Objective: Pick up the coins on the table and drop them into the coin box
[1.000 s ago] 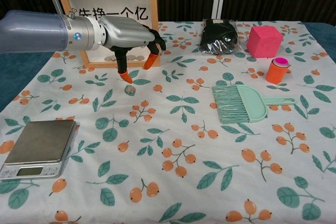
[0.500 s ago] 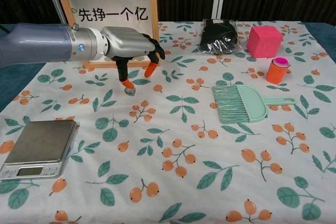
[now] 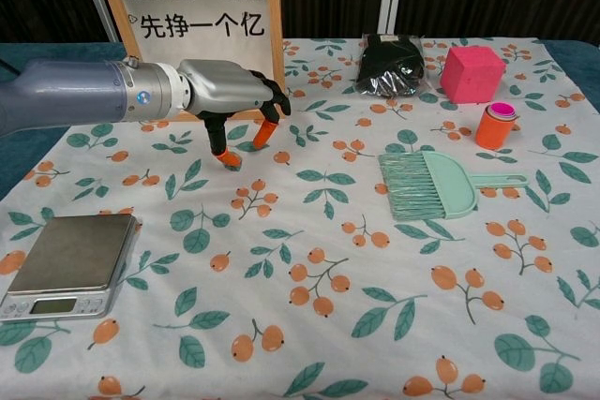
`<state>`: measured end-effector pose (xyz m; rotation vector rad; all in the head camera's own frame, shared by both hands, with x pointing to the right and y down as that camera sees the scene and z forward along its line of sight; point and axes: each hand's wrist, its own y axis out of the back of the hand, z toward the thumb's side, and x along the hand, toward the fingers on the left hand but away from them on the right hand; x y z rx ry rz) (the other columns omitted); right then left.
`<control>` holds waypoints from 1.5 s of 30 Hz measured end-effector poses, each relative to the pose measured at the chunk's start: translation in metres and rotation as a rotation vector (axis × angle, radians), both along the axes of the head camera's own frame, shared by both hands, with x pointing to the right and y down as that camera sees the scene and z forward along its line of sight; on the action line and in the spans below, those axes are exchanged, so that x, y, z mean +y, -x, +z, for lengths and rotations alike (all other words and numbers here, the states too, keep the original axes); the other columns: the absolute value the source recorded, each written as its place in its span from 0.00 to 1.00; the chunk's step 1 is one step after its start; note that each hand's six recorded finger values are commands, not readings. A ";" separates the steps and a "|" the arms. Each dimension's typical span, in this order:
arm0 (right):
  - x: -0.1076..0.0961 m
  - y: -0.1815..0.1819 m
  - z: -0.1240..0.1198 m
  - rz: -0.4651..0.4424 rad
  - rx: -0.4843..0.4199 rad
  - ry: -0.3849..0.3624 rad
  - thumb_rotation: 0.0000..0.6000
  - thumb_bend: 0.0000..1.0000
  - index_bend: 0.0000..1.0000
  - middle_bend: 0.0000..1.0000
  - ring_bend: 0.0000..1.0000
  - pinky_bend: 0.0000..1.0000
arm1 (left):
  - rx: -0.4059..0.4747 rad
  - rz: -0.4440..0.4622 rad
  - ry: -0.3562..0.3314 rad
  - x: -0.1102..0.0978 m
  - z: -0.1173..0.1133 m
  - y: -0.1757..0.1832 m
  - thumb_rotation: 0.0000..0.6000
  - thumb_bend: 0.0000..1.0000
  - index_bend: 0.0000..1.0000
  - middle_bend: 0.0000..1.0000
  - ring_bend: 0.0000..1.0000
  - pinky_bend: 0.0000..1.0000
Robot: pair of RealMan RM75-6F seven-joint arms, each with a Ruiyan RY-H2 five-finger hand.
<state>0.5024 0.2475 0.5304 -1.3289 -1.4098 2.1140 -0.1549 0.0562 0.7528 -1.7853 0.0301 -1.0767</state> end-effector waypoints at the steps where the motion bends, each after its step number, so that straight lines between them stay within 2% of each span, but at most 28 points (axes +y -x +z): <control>1: 0.000 0.000 0.000 0.000 0.001 0.000 1.00 0.39 0.19 0.08 0.04 0.00 | -0.001 0.001 -0.001 0.000 0.000 0.000 1.00 0.20 0.52 0.12 0.00 0.00; 19: 0.000 -0.002 -0.001 0.010 0.012 0.000 1.00 0.39 0.19 0.08 0.04 0.00 | -0.014 0.024 -0.035 0.002 0.007 0.001 1.00 0.20 0.53 0.12 0.00 0.00; 45: 0.001 -0.003 -0.002 0.018 0.024 0.007 1.00 0.39 0.19 0.08 0.04 0.00 | -0.041 0.008 -0.028 -0.001 0.009 0.009 1.00 0.20 0.52 0.12 0.00 0.00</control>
